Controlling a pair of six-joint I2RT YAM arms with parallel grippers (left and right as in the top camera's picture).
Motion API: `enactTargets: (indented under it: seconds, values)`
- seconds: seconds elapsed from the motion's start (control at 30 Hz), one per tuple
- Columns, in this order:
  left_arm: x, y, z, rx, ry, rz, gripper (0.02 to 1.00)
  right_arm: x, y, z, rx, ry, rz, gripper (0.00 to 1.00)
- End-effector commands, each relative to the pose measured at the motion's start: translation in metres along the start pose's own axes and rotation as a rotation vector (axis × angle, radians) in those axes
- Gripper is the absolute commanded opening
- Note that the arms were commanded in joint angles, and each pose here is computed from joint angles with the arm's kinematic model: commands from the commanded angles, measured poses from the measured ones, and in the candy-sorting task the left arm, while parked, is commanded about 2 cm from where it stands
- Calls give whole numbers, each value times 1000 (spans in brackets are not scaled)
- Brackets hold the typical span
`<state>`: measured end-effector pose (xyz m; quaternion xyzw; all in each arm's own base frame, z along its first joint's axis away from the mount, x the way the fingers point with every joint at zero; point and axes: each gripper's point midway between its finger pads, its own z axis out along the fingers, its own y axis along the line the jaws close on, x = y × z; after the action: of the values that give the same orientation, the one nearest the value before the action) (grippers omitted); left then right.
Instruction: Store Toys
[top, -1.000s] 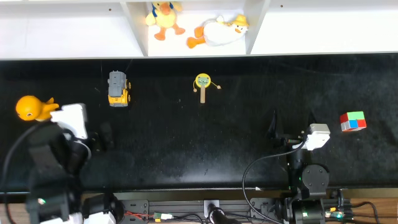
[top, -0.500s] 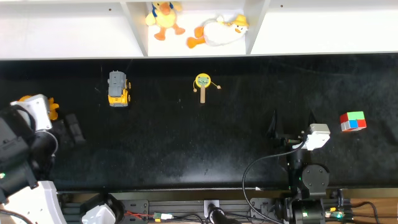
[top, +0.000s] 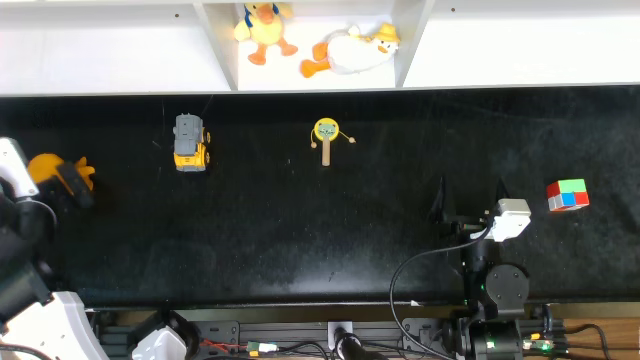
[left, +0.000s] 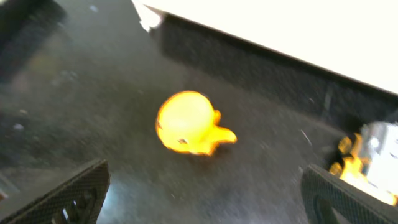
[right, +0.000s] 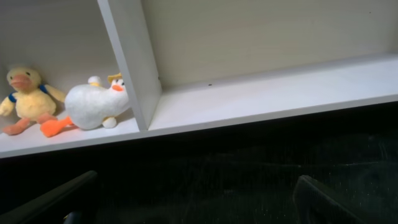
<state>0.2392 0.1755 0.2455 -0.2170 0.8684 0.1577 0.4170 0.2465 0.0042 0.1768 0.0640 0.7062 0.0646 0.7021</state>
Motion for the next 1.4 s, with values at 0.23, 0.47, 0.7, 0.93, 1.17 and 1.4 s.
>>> enactTargets:
  seconds: [0.23,0.47,0.7,0.93,1.17,1.4]
  values:
    - [16,7,54,-1,75,246,925,4,0,0,-4,2,7,996]
    - [30,15,71,89,107,219,958,4,0,0,-4,2,7,993]
    - [45,19,69,210,112,229,993,4,0,0,-4,2,7,996]
    - [53,18,93,254,133,253,998,4,0,0,-4,2,7,996]
    - [59,22,115,263,148,256,998,4,0,0,-4,2,7,993]
    - [68,22,131,280,168,270,998,4,0,0,-4,2,7,996]
